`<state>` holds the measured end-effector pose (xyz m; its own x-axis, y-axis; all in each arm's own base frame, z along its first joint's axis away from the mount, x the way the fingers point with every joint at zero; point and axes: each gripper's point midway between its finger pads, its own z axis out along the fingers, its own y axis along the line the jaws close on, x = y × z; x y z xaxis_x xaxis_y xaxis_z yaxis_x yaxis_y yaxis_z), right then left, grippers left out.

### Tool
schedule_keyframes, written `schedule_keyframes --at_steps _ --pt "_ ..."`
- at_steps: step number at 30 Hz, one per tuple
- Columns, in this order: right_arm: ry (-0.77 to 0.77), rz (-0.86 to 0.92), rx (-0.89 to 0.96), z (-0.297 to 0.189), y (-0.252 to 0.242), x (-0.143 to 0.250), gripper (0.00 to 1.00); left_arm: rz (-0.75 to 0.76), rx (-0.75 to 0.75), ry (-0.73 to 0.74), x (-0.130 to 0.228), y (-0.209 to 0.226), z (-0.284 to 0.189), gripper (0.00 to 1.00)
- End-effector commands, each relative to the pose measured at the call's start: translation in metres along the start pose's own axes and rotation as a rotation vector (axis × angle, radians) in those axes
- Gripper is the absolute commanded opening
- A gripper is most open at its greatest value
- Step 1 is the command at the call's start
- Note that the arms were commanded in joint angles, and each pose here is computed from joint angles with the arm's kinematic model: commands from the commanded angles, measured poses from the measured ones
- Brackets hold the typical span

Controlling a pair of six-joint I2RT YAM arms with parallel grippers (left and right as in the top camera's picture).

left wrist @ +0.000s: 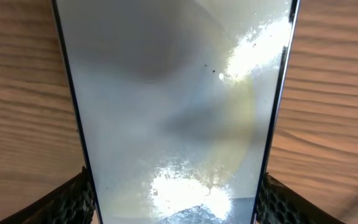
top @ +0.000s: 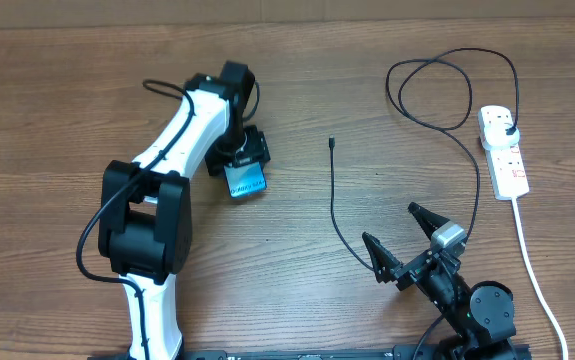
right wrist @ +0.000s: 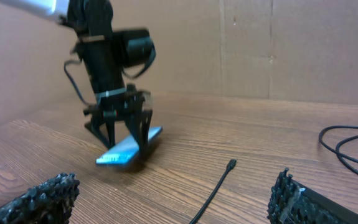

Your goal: Plug charger to phone and switch on socket

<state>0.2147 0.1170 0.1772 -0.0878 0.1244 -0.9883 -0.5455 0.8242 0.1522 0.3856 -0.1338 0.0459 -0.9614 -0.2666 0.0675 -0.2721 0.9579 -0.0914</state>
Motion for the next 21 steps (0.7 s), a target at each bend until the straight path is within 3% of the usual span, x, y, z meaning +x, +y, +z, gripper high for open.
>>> schedule_keyframes --at_steps 1,5,10,14,21 --pt "-0.008 -0.002 0.001 0.000 -0.001 0.001 1.00 -0.009 0.083 -0.022 -0.008 -0.020 -0.029 0.49" --pt "-0.003 0.030 -0.032 0.000 0.005 0.001 1.00 -0.005 0.141 0.002 -0.004 -0.033 -0.045 0.46" --pt "0.086 0.570 -0.210 -0.005 0.037 0.006 1.00 -0.036 0.182 0.028 0.000 -0.040 -0.047 0.42" --pt "0.127 0.804 -0.236 -0.006 0.043 0.005 1.00 -0.085 0.220 0.060 0.004 -0.047 -0.049 0.37" --pt "0.065 0.720 -0.266 -0.006 0.046 -0.009 1.00 -0.130 0.255 0.087 0.007 -0.053 -0.051 0.31"
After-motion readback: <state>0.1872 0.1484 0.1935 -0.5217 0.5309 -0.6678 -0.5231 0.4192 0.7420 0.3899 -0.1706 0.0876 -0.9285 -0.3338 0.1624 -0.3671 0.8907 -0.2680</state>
